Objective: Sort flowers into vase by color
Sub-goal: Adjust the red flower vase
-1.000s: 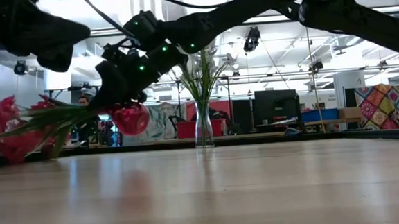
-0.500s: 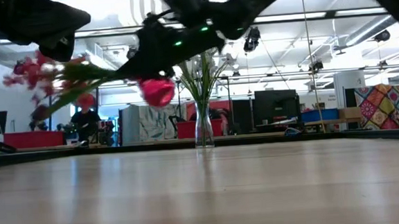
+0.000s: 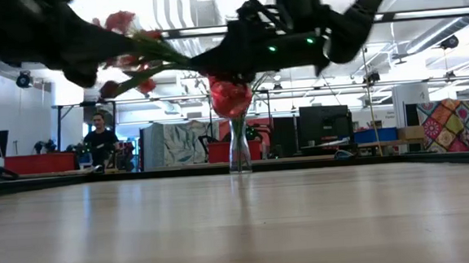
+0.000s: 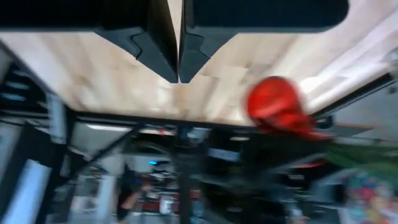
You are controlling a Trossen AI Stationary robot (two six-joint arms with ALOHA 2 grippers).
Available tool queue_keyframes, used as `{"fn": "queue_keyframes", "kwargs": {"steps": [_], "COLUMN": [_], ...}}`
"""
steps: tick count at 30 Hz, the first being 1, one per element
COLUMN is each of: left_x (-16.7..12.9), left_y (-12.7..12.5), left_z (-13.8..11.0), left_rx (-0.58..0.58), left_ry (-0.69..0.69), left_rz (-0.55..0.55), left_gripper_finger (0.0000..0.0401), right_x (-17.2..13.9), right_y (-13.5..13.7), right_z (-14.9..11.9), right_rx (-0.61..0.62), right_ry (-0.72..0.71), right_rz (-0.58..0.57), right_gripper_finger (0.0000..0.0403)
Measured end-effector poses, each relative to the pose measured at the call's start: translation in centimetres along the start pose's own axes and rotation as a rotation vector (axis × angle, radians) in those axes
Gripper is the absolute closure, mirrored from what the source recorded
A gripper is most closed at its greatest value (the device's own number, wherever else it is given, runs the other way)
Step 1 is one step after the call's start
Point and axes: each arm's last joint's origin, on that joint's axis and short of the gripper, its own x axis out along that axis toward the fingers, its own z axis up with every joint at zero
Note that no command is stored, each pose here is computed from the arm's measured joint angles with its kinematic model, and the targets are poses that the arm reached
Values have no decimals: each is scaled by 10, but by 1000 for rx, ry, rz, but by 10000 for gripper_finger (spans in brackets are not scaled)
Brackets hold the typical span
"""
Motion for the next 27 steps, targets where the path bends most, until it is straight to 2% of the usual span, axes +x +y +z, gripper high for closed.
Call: {"fn": "queue_keyframes", "kwargs": {"steps": [4,8,11,15,18,27], "left_x": [16,33,44,52,56,68], "left_y": [14,36,56,74,80,80], "left_z": [-6,-10,-13,-10,-5,-4], "left_rx": [-8,-19,-75,-112,-119,-89], "left_ry": [-19,-33,-36,-113,-178,-175], "left_rz": [94,119,118,73,27,10], "left_gripper_finger": [401,401,401,401,401,401], "right_x": [-16,-28,-33,-34,-33,-28], "right_y": [13,25,32,38,39,42], "right_z": [-11,-18,-20,-25,-36,-76], "right_rx": [-20,-67,-96,-120,-119,-114], "right_ry": [-62,-96,-107,-106,-103,-119], "right_rz": [18,41,58,71,70,58], "right_gripper_finger": [227,227,227,227,227,227]}}
